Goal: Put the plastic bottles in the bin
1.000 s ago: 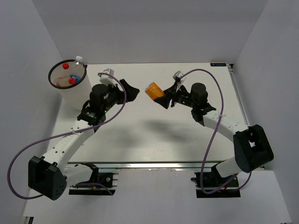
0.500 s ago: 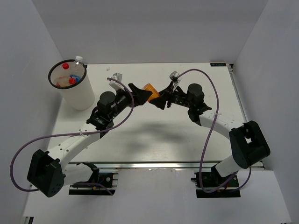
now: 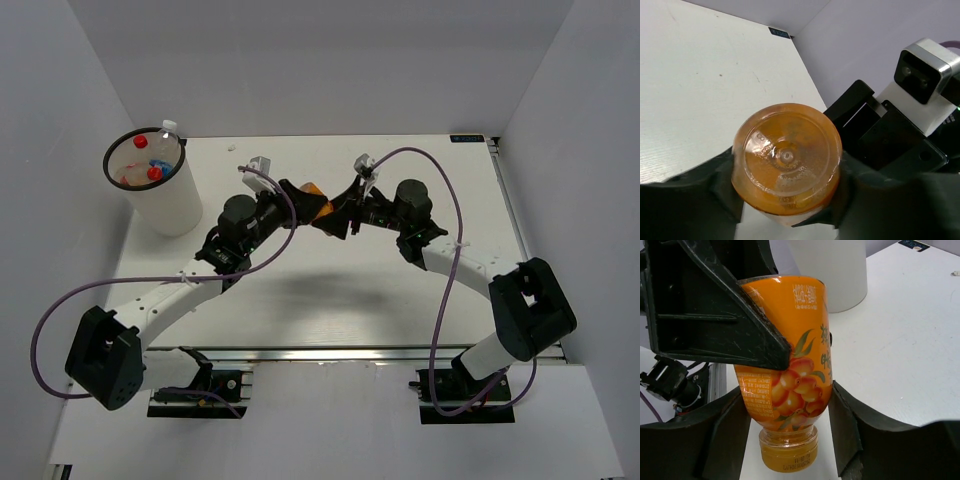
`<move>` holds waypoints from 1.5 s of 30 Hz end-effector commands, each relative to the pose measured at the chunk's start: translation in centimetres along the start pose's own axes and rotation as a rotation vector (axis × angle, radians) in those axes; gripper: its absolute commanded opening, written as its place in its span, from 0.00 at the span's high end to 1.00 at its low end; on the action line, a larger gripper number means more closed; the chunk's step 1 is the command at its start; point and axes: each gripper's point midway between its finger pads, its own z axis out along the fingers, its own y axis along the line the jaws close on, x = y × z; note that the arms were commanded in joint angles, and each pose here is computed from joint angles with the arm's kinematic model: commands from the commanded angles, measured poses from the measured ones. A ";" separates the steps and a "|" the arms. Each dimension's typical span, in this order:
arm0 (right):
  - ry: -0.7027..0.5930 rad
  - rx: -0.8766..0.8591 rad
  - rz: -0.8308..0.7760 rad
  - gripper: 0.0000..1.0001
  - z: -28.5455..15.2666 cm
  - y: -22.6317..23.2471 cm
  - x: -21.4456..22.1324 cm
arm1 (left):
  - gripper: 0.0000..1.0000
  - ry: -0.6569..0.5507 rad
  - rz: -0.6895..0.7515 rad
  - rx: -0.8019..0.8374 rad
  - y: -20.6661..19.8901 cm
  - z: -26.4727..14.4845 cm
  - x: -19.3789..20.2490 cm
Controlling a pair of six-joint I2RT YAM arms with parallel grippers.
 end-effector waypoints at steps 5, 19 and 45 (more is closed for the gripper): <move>-0.003 0.043 -0.027 0.11 -0.2 -0.1 -1.2 | 0.82 -0.184 0.136 -0.108 -0.9 -0.5 -6.6; 0.032 0.237 -0.051 0.11 -4.0 -2.4 -0.8 | 0.80 -0.683 0.432 -0.841 10.6 -12.0 -32.9; 0.173 0.410 -0.085 0.11 -6.2 -6.4 2.6 | 0.74 -0.578 0.358 -1.460 34.0 -18.0 -32.4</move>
